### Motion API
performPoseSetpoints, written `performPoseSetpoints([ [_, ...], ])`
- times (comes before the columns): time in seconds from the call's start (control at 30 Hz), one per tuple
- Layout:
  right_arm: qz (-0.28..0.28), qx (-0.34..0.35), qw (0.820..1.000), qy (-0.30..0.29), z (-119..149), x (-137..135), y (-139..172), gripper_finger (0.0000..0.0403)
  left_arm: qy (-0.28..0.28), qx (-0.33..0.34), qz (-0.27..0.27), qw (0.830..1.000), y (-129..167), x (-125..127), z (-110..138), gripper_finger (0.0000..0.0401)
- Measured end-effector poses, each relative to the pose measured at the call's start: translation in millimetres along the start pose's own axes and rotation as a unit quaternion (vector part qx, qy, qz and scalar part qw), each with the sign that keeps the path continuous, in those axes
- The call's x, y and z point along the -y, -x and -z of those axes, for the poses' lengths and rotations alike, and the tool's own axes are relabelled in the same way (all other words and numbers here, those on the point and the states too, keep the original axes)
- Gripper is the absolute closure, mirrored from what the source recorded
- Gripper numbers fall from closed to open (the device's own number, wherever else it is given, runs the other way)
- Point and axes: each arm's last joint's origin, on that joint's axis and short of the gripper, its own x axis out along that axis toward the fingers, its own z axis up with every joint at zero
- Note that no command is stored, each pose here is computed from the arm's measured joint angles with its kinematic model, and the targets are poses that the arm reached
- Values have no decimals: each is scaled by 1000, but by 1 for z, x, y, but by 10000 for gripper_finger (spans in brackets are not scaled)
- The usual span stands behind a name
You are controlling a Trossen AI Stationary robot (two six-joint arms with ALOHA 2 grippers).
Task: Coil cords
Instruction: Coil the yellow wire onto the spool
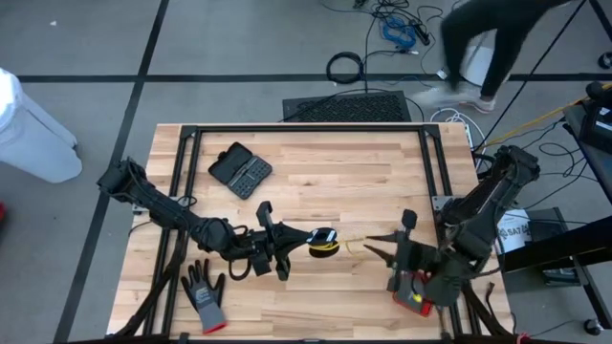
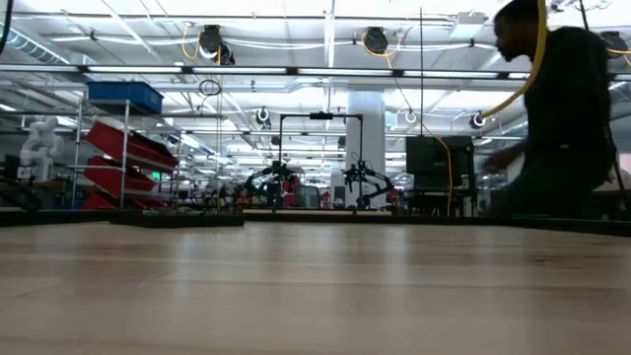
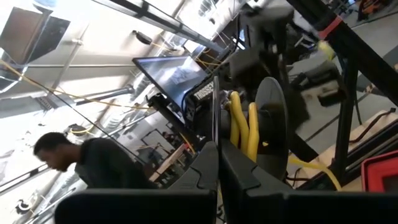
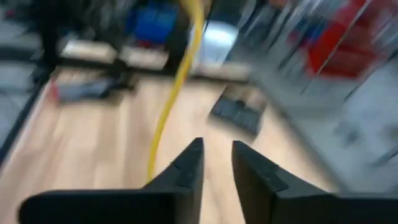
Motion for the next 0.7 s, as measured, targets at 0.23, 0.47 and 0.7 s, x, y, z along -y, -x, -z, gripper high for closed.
performPoseSetpoints([
  [0.23, -11, -60, 998, -27, 48, -3, -17, 253, -3, -9, -1, 1000, -1, -1, 3, 399],
  [0.47, -37, -19, 999, -34, 41, -7, -18, 193, -9, -22, -3, 1000, -3, -2, 6, 399],
  [0.7, -61, -6, 997, -42, 34, -2, -7, 188, -14, -27, 5, 1000, -3, 0, 8, 399],
])
